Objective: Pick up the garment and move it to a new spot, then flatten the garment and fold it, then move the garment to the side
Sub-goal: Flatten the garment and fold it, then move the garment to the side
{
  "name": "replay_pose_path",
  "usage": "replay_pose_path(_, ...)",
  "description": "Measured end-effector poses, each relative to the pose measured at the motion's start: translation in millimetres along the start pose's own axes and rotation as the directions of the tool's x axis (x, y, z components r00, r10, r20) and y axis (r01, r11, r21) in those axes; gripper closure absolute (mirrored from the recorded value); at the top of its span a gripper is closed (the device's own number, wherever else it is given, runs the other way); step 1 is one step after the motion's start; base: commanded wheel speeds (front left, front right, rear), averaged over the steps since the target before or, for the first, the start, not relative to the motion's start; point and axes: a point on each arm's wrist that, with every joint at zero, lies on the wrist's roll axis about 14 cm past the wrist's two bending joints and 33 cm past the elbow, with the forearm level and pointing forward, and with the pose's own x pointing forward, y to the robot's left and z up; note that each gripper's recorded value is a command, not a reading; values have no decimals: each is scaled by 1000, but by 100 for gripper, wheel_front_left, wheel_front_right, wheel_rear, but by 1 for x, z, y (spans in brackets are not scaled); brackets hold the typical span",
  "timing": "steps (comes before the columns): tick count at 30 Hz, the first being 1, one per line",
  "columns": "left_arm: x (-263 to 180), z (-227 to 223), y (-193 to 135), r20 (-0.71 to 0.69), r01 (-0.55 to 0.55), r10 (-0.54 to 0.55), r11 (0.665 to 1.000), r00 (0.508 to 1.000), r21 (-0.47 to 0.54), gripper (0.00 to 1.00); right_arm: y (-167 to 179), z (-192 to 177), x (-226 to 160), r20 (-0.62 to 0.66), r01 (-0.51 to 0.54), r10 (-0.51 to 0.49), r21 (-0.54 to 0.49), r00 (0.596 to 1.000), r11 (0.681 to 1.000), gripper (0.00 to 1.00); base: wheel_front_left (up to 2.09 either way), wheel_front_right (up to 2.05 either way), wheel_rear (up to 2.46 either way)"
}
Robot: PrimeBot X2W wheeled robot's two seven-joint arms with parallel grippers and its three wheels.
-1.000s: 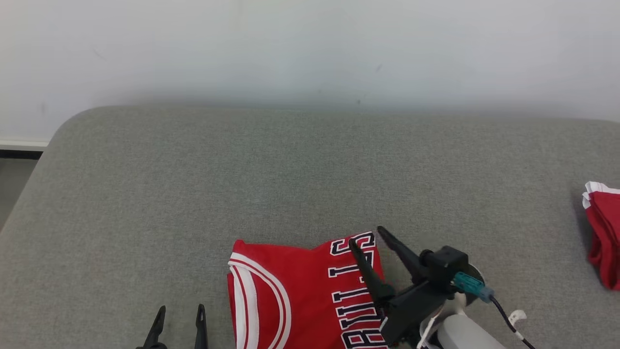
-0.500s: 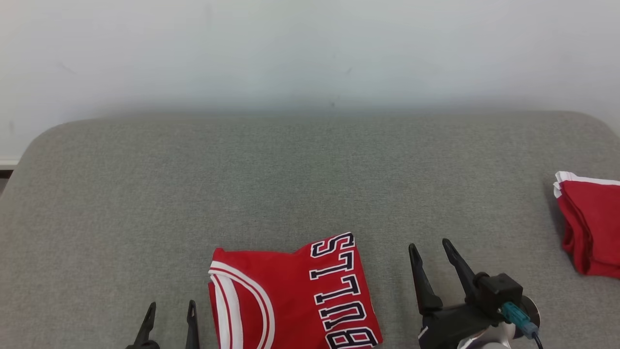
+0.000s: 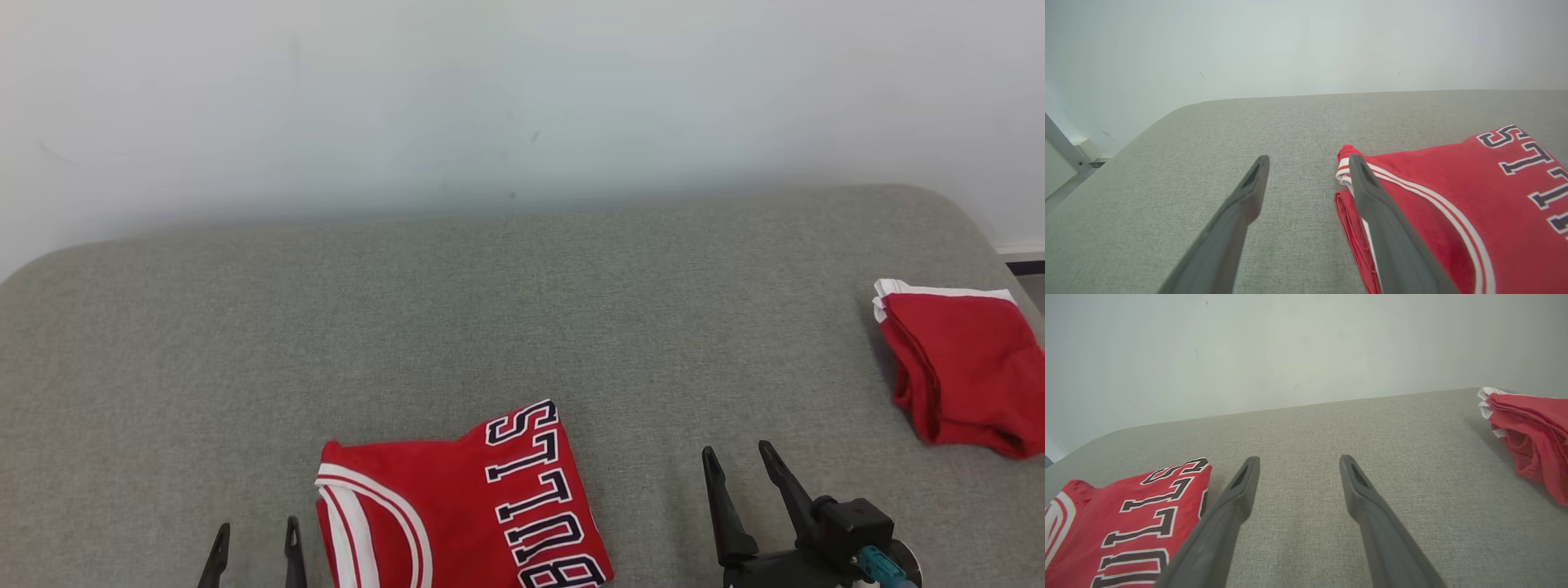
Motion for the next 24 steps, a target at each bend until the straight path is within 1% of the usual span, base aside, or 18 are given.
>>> replay_pose_path(6, -4, 1, -1, 5, 4, -4, 1000, 1000, 7, 0, -3, 2, -7, 10, 14, -14, 7, 1000, 1000, 0, 0, 0, 0)
replay_pose_path(14, -6, 1, 4, 3, -7, 7, 1000, 1000, 5, 0, 6, -1, -6, 0, -13, 13, 15, 1000, 1000, 0, 0, 0, 0)
replay_pose_path(17, -7, -1, 3, -3, -7, 7, 1000, 1000, 1, 0, 16, -7, -4, -17, -41, 42, 24, 999, 999, 0, 0, 0, 0)
replay_pose_path(21, -9, -7, 1, -21, -2, 2, 1000, 1000, -4, 0, 44, -18, 4, -52, -121, 125, 70, 991, 990, 0, 0, 0, 0)
replay_pose_path(24, -8, -11, -1, -35, 2, -3, 1000, 999, -8, 0, 62, -25, 14, -77, -173, 180, 87, 981, 981, 0, 0, 0, 0)
